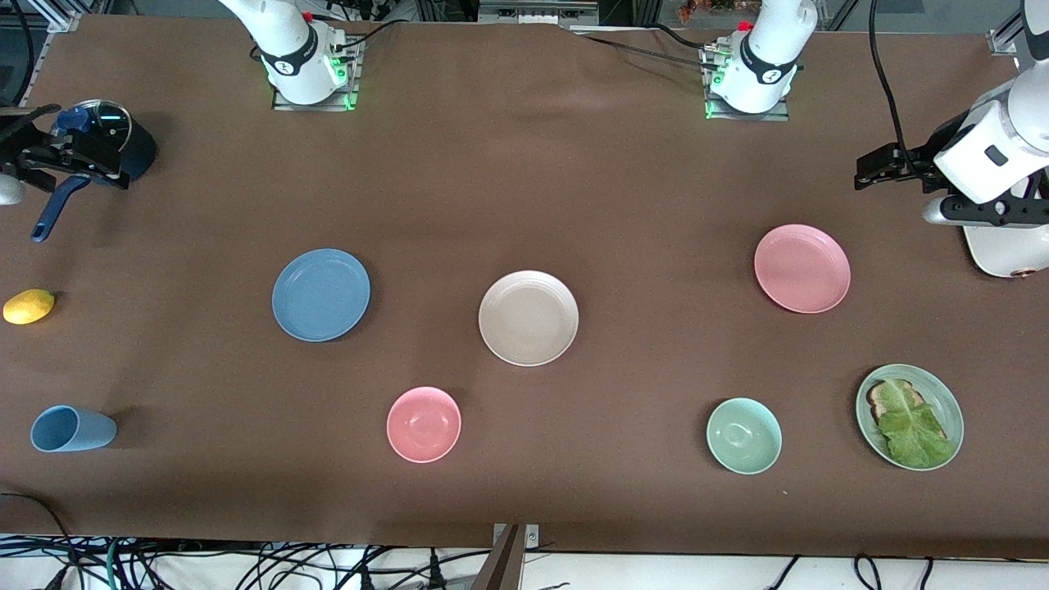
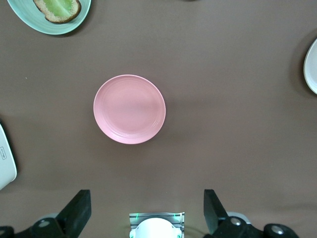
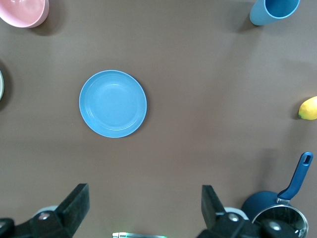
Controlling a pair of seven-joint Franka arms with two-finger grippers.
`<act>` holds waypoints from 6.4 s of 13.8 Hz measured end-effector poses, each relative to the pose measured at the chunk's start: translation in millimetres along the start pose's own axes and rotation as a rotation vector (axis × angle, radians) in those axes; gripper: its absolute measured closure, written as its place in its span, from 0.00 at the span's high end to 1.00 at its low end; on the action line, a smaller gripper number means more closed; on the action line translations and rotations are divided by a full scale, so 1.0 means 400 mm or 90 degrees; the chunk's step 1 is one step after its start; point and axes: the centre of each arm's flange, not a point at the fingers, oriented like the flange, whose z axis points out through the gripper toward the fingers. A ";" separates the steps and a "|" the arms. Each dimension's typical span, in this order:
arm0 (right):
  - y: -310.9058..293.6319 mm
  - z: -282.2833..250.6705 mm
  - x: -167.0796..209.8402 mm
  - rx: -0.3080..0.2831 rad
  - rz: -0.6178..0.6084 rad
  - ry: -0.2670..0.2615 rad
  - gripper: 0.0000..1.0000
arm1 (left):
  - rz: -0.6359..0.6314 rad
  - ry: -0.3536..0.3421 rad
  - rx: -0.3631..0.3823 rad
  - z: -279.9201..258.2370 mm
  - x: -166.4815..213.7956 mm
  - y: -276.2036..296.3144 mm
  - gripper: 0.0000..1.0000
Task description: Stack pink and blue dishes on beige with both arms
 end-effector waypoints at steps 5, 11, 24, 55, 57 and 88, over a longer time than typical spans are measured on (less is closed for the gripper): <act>-0.002 0.000 0.000 0.000 -0.001 0.000 1.00 | -0.004 -0.016 -0.001 0.035 0.027 -0.009 1.00; -0.007 0.001 0.001 0.000 -0.003 -0.001 1.00 | -0.002 -0.057 -0.001 0.120 0.085 -0.004 1.00; -0.008 0.001 0.000 0.000 -0.004 -0.001 1.00 | 0.039 -0.031 -0.044 0.372 0.253 -0.348 1.00; -0.009 0.003 -0.001 0.000 -0.004 -0.005 1.00 | 0.094 0.181 -0.171 0.966 0.042 -0.531 1.00; -0.009 0.003 -0.001 0.000 -0.004 -0.005 1.00 | 0.088 0.182 -0.170 0.981 0.043 -0.532 0.96; -0.009 0.003 -0.001 0.000 -0.004 -0.005 1.00 | 0.049 0.189 -0.211 0.749 0.171 -0.120 0.04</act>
